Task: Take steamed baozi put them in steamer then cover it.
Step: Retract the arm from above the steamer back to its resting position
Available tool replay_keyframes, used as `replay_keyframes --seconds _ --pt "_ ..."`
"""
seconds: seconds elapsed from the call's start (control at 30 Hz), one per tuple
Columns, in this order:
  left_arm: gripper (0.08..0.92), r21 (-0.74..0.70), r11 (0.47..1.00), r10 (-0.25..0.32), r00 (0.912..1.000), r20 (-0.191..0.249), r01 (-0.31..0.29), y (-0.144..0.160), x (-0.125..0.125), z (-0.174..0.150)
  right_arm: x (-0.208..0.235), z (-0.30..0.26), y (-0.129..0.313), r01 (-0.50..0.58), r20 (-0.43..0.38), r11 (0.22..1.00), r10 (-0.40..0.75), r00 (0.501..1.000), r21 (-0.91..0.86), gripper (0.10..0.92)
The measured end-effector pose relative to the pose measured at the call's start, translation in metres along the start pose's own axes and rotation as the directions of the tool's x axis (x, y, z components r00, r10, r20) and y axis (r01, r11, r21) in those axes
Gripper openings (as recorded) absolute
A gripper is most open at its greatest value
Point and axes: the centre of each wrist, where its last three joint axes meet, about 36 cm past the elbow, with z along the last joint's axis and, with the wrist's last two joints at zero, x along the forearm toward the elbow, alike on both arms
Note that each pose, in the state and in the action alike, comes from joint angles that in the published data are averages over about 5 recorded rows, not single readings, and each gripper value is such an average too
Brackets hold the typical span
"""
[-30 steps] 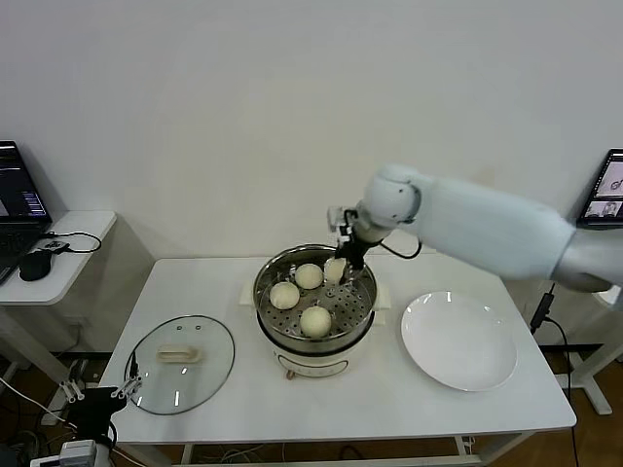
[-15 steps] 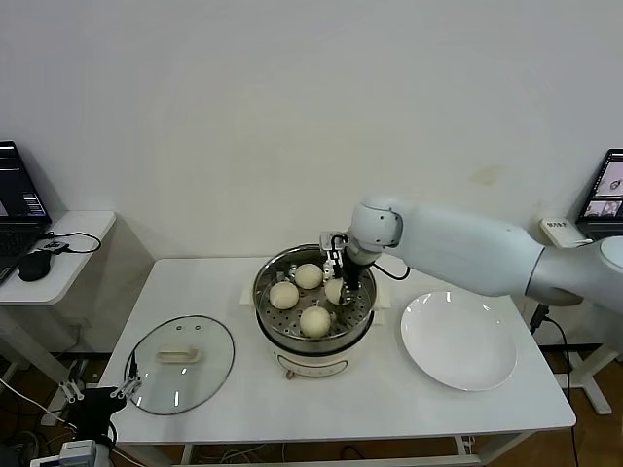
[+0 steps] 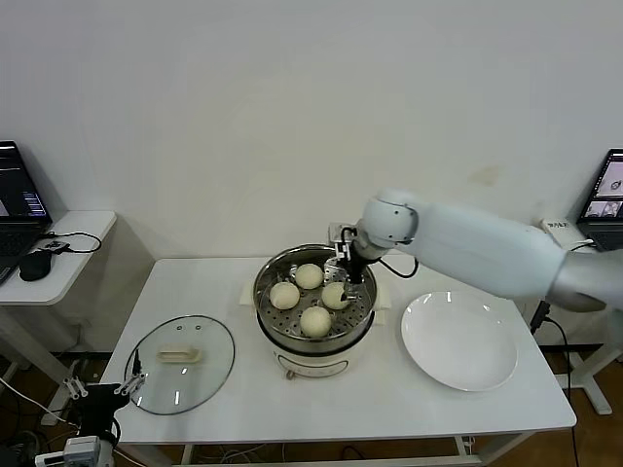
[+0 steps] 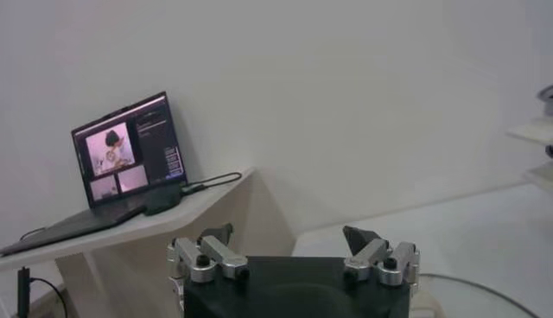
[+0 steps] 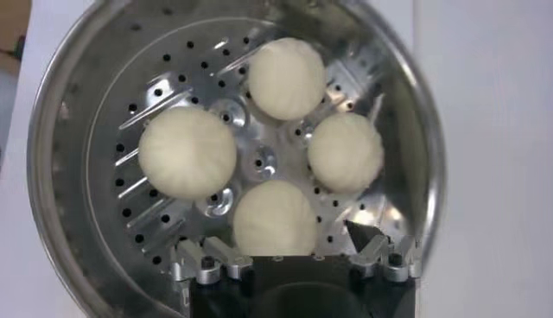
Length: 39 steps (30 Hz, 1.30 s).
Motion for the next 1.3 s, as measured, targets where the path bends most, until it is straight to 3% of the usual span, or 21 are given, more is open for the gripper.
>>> replay_keyframes --seconds 0.2,0.33,0.53,0.73,0.9,1.07,1.17,1.3 --pt "0.823 0.002 1.000 0.003 1.0000 -0.001 -0.003 -0.002 -0.003 0.003 0.016 0.039 0.028 -0.152 0.116 0.985 0.162 0.980 -0.086 0.823" --pt "0.823 0.002 1.000 0.006 1.0000 0.000 -0.006 -0.003 -0.004 0.005 0.018 0.069 0.057 -0.277 0.237 0.943 0.316 0.919 -0.186 0.823" --pt "0.823 0.005 1.000 0.003 1.0000 0.003 -0.003 -0.009 -0.007 0.008 0.007 0.105 0.104 -0.391 0.406 0.844 0.524 0.749 -0.367 0.823" --pt "0.823 -0.014 1.000 -0.008 0.9999 0.011 0.008 -0.019 -0.008 0.014 -0.015 0.136 0.152 -0.412 0.497 0.732 0.675 0.545 -0.543 0.823" --pt "0.823 -0.078 0.997 -0.026 0.9991 0.034 0.028 -0.023 -0.010 0.018 -0.031 0.171 0.201 -0.390 0.454 0.593 0.799 0.395 -0.705 0.823" --pt "0.823 -0.219 0.974 -0.040 0.9952 0.090 0.059 -0.020 -0.015 0.027 -0.042 0.209 0.257 -0.376 0.304 0.409 0.902 0.307 -0.832 0.823" --pt "0.823 -0.356 0.932 -0.024 0.9908 0.133 0.071 -0.013 -0.016 0.035 -0.046 0.229 0.290 -0.386 0.192 0.292 0.942 0.276 -0.875 0.823" --pt "0.823 -0.555 0.829 0.035 0.9846 0.172 0.068 -0.002 -0.015 0.044 -0.049 0.249 0.325 -0.415 0.060 0.161 0.967 0.246 -0.896 0.823"
